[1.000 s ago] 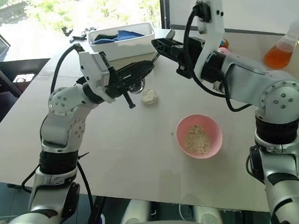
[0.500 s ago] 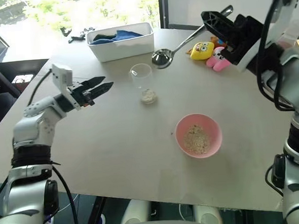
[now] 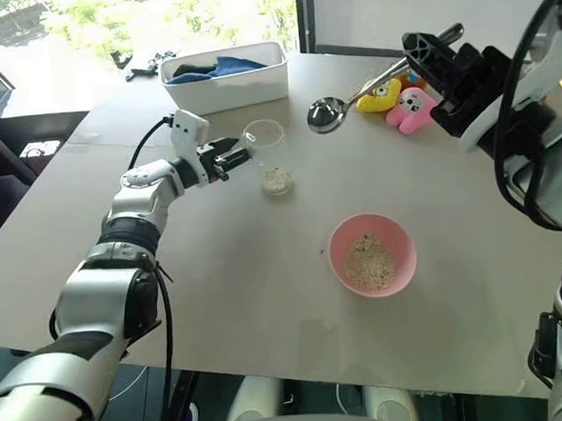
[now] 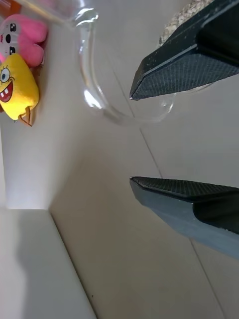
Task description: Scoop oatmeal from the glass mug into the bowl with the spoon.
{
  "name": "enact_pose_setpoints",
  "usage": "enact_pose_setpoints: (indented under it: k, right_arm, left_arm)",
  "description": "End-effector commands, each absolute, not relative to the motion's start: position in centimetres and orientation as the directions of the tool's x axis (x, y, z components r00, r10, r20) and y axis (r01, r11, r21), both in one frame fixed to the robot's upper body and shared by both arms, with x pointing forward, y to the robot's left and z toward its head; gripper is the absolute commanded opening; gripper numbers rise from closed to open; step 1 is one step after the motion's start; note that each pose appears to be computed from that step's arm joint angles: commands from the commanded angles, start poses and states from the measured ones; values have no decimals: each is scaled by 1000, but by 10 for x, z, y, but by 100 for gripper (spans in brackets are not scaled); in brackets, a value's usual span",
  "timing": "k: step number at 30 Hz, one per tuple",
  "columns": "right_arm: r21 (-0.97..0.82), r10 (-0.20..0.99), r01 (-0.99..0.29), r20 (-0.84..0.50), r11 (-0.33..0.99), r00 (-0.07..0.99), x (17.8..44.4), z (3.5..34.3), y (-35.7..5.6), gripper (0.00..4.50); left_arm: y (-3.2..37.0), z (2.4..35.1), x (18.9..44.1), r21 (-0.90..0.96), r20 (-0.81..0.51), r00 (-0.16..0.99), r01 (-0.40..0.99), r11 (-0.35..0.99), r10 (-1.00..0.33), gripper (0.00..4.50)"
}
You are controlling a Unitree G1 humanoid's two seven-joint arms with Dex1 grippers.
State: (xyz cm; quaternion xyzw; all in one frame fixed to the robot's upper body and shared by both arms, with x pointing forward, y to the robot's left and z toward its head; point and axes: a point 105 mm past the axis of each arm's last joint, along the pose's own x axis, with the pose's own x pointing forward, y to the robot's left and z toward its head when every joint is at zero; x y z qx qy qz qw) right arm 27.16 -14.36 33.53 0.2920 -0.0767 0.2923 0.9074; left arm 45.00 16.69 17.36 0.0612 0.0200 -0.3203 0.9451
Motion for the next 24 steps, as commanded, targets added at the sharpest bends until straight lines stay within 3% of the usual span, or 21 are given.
enact_pose_setpoints:
  k: [1, 3, 4, 8, 13, 18, 24]
  right_arm:
    - [480, 467, -594, 367, 646, 804, 260, 347, -148, 0]
    - [484, 462, -589, 365, 647, 808, 260, 346, -149, 0]
    - [485, 461, -587, 364, 648, 809, 260, 345, -149, 0]
    - [476, 473, -587, 348, 655, 810, 260, 341, -145, 0]
    - [348, 481, -566, 303, 748, 822, 269, 337, -131, 0]
    - [285, 512, -602, 333, 746, 792, 273, 347, -113, 0]
    - [213, 535, -614, 333, 760, 777, 278, 352, -106, 0]
  left_arm:
    - [163, 190, 455, 82, -15, 806, 591, 802, -592, 124]
    - [161, 190, 456, 76, -14, 805, 592, 802, -593, 27]
    - [159, 190, 457, 63, -8, 807, 589, 805, -590, 5]
    - [156, 195, 459, 42, 20, 814, 580, 814, -581, 5]
    - [143, 224, 457, 107, 149, 790, 585, 804, -595, 5]
    - [112, 244, 438, 293, 244, 689, 619, 729, -683, 5]
    - [88, 247, 419, 366, 274, 604, 653, 663, -748, 5]
